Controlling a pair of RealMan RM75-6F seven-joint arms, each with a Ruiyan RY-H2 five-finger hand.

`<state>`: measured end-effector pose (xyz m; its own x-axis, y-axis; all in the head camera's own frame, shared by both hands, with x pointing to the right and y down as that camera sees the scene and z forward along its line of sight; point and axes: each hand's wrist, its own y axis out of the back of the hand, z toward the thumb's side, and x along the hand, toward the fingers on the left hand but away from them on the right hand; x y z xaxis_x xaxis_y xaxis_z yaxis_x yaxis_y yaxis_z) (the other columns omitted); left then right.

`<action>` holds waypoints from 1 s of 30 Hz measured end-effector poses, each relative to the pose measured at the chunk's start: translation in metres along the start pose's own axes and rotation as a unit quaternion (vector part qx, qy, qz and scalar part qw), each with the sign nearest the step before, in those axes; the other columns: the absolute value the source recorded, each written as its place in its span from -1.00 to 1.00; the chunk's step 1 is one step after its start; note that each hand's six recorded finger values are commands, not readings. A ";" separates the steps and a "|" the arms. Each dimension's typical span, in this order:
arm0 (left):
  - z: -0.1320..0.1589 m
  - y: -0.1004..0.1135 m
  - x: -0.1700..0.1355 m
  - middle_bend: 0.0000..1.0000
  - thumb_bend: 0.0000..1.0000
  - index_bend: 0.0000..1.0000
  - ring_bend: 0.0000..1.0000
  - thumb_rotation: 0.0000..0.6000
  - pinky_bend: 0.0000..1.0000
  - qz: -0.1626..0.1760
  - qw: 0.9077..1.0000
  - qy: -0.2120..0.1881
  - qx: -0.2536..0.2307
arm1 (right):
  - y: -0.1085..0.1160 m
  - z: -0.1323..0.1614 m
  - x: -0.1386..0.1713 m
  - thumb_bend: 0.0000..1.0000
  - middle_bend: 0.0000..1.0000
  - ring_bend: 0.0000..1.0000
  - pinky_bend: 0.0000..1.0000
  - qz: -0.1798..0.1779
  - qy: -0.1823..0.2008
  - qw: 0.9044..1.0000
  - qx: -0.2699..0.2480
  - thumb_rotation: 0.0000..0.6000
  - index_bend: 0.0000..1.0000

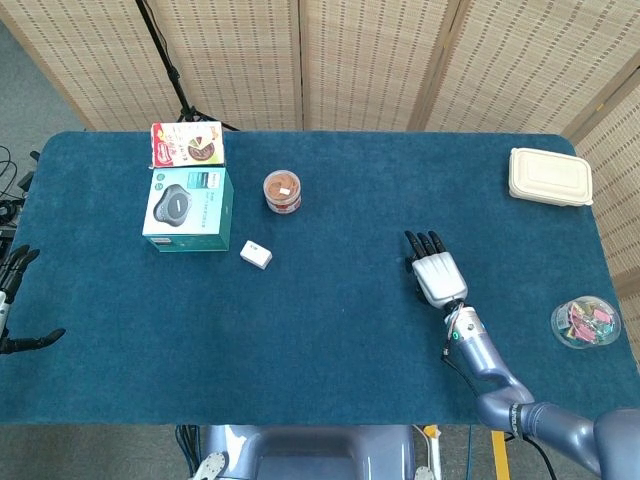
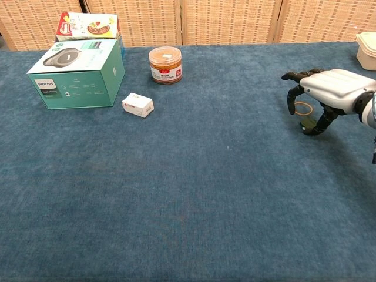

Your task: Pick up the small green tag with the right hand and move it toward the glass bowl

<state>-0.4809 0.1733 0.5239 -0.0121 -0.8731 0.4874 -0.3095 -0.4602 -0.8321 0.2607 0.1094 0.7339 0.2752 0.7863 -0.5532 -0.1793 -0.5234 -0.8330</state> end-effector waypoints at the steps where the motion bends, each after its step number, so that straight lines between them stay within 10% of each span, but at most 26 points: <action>1: 0.000 0.000 0.000 -1.00 -1.00 -1.00 -1.00 1.00 -1.00 0.000 1.000 0.000 0.000 | 0.000 0.000 0.000 -0.64 -1.00 -1.00 -1.00 0.001 -0.001 1.000 0.000 1.00 -0.12; 30: 0.000 -0.001 0.001 -1.00 -1.00 -1.00 -1.00 1.00 -1.00 -0.003 1.000 0.001 0.001 | -0.003 -0.005 -0.001 -0.03 -1.00 -1.00 -1.00 0.022 -0.008 1.000 -0.001 1.00 -0.02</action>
<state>-0.4804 0.1729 0.5247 -0.0125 -0.8704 0.4922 -0.3084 -0.4649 -0.8299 0.2658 0.1083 0.7368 0.2520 0.7681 -0.5886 -0.1880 -0.5578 -0.8084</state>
